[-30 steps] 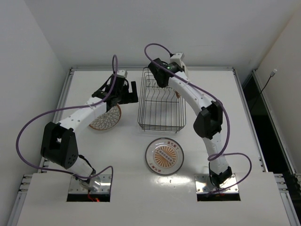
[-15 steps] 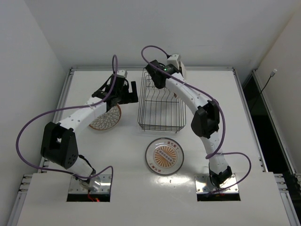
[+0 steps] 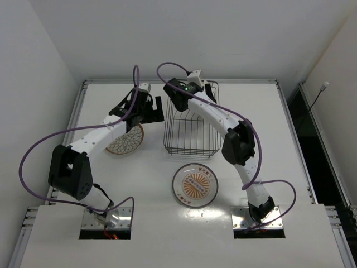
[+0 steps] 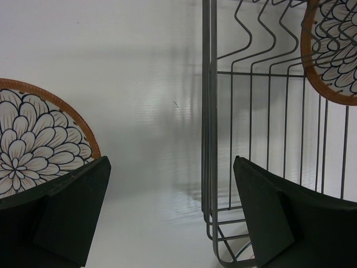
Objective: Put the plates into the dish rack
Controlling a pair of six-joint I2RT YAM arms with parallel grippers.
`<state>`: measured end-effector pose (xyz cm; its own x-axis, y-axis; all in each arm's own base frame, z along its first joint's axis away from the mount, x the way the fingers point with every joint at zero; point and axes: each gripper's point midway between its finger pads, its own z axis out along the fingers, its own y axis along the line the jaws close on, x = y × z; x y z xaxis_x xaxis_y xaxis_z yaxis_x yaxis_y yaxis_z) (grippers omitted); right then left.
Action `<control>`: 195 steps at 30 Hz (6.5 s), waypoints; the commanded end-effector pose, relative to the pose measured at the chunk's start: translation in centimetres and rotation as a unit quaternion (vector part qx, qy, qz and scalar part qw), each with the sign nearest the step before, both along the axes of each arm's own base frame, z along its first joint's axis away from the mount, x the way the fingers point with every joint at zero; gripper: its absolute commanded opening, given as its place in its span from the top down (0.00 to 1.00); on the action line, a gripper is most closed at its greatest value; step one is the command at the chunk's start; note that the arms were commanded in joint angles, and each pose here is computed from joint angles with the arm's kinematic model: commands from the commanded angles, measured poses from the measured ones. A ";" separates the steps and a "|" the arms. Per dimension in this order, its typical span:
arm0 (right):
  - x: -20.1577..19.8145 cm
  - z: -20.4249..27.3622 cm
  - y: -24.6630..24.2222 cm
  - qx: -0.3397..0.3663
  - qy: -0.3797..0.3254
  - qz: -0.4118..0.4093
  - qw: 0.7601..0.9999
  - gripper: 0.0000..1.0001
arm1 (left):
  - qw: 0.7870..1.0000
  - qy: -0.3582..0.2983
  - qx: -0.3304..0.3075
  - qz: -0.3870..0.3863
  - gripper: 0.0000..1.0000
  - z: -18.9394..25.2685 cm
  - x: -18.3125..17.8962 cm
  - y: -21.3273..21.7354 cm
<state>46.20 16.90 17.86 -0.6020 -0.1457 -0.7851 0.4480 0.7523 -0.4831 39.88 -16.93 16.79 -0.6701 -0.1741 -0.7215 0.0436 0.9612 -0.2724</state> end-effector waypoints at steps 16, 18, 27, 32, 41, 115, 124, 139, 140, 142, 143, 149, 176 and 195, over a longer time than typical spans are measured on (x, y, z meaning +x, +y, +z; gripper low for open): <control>-6.4 9.5 0.2 0.169 -0.026 0.130 0.977 0.11 | 0.999 -0.023 0.022 0.034 0.09 1.0 1.1 1.6; -8.0 9.4 0.5 0.227 -0.030 0.158 0.960 0.11 | 0.999 -0.025 0.025 0.037 0.09 1.0 1.2 1.7; -22.0 0.9 -2.2 0.420 0.014 0.220 0.880 0.08 | 0.998 -0.005 0.041 0.045 0.08 -0.8 1.4 2.1; -27.1 -6.3 -1.8 0.508 0.069 0.186 0.838 0.08 | 0.998 -0.004 0.038 0.041 0.08 -0.8 1.3 1.9; -32.4 -15.5 0.8 0.649 0.112 0.171 0.733 0.14 | 0.998 -0.004 0.038 0.041 0.08 -0.8 1.3 1.9; -0.6 13.0 3.6 -0.023 -0.136 0.048 0.989 1.00 | 0.998 -0.008 0.033 0.045 0.08 -0.4 1.3 1.9; 1.4 9.2 3.1 -0.048 -0.099 0.042 0.993 1.00 | 0.998 -0.008 0.033 0.045 0.08 -0.4 1.3 1.9; 3.2 2.5 3.6 -0.021 -0.035 0.063 0.997 1.00 | 0.998 -0.004 0.035 0.045 0.08 -0.5 1.1 2.0; 3.2 2.1 3.7 -0.015 -0.032 0.065 0.997 0.99 | 0.998 -0.004 0.035 0.045 0.08 -0.5 1.1 2.0; 3.0 0.2 4.1 -0.002 -0.014 0.070 0.997 0.88 | 0.998 -0.004 0.035 0.045 0.08 -0.5 1.1 2.0; 2.9 -0.3 4.2 0.000 -0.007 0.074 0.997 0.85 | 0.998 -0.004 0.035 0.045 0.08 -0.5 1.1 2.0; 2.4 -0.9 4.6 0.030 0.005 0.082 0.996 0.72 | 0.998 -0.010 0.037 0.050 0.08 -0.1 1.4 2.1; -19.3 17.9 4.5 0.354 -0.076 0.330 0.872 0.00 | 0.957 0.107 0.240 0.123 0.05 -11.3 1.7 8.3; -21.8 19.9 1.1 0.377 -0.106 0.317 0.864 0.00 | 0.927 0.176 0.309 0.119 0.92 -17.1 0.6 9.8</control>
<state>25.02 18.62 37.17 -0.4275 0.1685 -0.8882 -0.1591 0.9531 0.2574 41.46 -7.71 1.70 -0.8389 0.0271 -0.5436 -0.2029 0.9112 0.3585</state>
